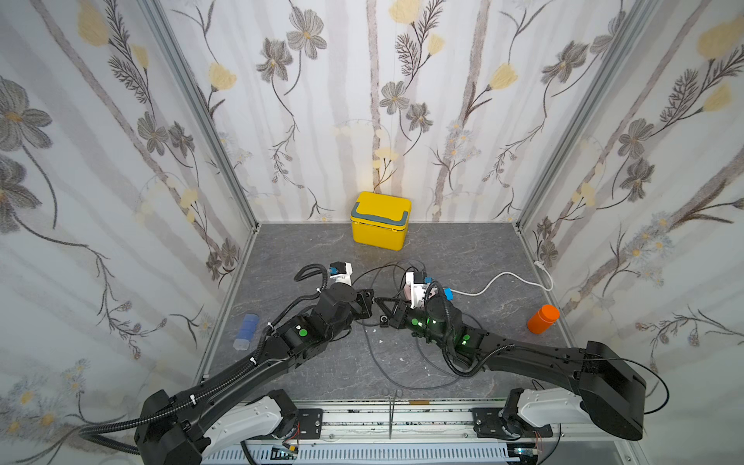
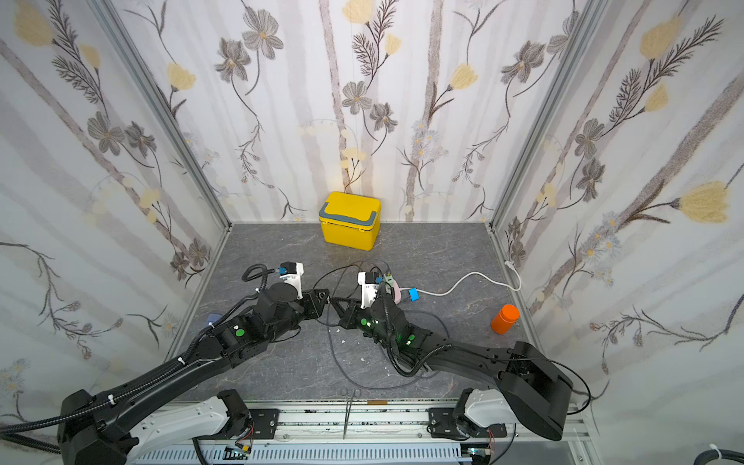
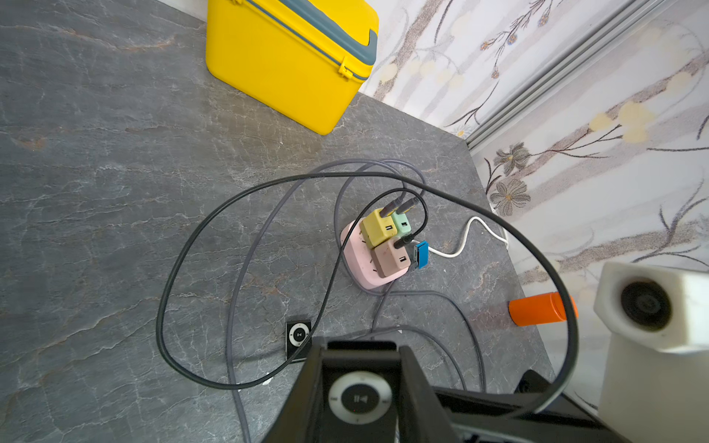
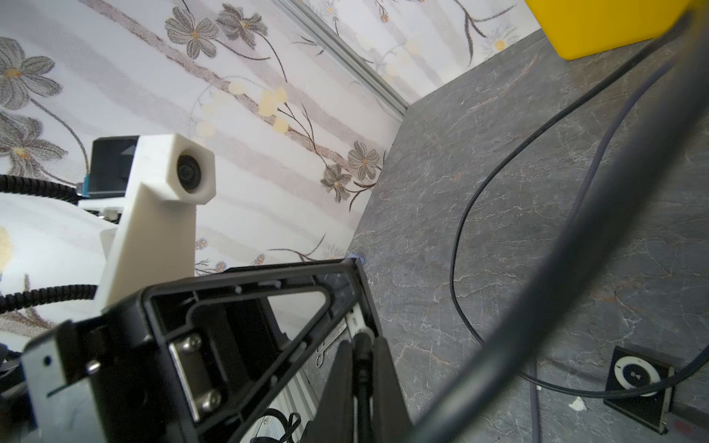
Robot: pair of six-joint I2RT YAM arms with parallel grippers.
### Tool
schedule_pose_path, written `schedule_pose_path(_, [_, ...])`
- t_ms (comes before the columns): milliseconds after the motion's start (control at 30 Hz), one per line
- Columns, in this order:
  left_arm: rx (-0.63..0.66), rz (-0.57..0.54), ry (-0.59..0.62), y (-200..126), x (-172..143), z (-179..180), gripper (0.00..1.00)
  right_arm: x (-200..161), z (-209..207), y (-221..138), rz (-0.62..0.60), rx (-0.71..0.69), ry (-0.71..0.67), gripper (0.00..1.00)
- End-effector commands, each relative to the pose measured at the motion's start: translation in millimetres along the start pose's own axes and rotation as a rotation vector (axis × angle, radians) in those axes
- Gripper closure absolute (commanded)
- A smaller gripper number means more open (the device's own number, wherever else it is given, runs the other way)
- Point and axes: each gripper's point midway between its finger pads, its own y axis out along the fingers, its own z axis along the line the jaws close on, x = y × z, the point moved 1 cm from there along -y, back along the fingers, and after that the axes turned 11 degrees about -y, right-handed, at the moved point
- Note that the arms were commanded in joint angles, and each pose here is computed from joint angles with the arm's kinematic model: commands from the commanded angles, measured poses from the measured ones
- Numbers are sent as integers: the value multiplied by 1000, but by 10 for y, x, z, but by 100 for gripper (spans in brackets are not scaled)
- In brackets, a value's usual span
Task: Charge mp3
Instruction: Insert the charging cable into the MP3 player.
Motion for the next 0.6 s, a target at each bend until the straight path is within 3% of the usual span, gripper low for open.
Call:
schedule_pose_path(0, [-497, -11, -74, -338, 213, -1064, 90, -337, -381, -36, 121, -167, 30, 100])
schedule_pose_path(400, [-516, 44, -45, -353, 161, -1171, 90, -357, -297, -22, 209, -145, -182, 100])
schedule_pose_path(567, [-512, 35, -31, -402, 202, -1186, 90, -335, -385, -87, 207, -162, -178, 100])
